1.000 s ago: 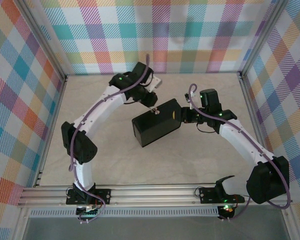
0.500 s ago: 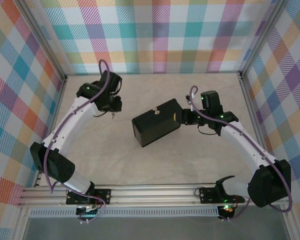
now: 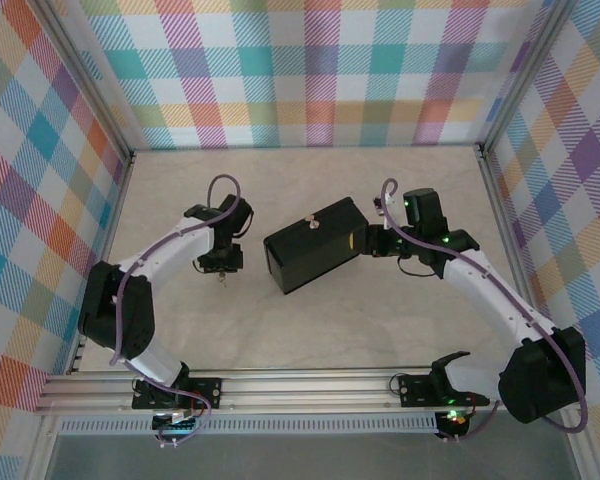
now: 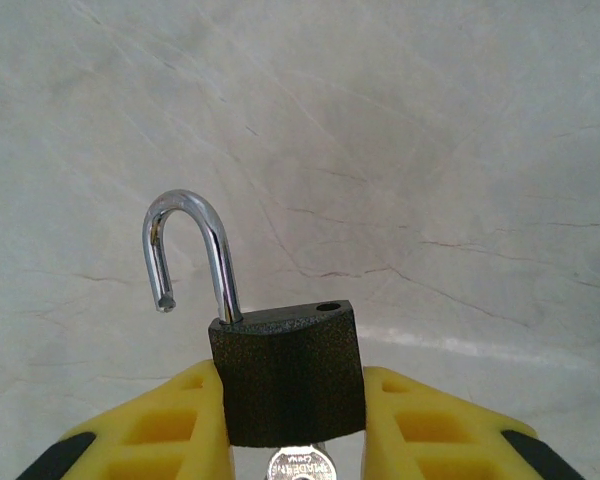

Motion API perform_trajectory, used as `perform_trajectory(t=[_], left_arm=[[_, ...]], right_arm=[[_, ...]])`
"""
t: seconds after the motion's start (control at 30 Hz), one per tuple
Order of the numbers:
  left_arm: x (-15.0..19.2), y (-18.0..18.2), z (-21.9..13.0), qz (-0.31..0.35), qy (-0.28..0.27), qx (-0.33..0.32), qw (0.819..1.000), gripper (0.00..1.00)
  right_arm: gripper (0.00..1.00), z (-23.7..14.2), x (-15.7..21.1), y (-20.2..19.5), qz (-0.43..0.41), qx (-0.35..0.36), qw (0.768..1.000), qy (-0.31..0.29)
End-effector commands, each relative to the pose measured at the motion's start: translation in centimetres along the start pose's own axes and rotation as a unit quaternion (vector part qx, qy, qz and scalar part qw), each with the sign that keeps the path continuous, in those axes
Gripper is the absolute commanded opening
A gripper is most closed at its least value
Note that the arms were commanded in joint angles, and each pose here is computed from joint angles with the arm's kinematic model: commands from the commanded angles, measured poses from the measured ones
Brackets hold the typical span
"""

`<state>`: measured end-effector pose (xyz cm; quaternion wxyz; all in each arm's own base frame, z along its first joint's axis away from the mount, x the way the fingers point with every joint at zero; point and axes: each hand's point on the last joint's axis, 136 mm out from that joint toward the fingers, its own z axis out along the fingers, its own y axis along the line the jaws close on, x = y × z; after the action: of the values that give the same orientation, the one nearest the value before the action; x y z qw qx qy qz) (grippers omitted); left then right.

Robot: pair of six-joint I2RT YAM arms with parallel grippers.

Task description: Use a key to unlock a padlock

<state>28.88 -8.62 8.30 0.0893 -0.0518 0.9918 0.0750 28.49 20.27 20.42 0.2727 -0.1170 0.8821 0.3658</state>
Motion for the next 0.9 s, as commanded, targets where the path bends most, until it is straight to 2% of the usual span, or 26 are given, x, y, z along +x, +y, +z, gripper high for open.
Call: perform_trajectory(t=[0.0,0.17,0.33,0.5,0.7,0.87], left_arm=[[-0.1,-0.6,1.6,-0.029,0.0,0.012,1.0,0.29],[0.6,-1.6,3.5,-0.035,0.018,0.028,0.999,0.31],[0.1,-2.0,2.9,-0.037,0.013,0.04,0.998,0.47],[-2.0,-1.9,-1.5,-0.032,-0.026,0.055,0.998,0.57],[-5.2,-4.9,-7.6,-0.012,-0.064,0.153,0.986,0.6],[-7.8,-7.7,-12.6,0.002,-0.101,0.237,0.966,0.6]], right_arm=[[0.33,-0.3,0.5,0.1,-0.001,-0.006,1.0,0.002],[0.33,-0.4,0.7,0.0,0.002,-0.005,1.0,0.002],[0.33,-0.4,0.8,0.1,0.007,-0.004,1.0,0.006],[0.32,0.0,1.2,0.3,0.054,-0.011,0.998,0.002],[0.31,1.2,3.1,1.9,0.059,-0.009,0.998,0.005],[0.31,1.7,3.3,2.5,0.046,0.005,0.999,0.007]])
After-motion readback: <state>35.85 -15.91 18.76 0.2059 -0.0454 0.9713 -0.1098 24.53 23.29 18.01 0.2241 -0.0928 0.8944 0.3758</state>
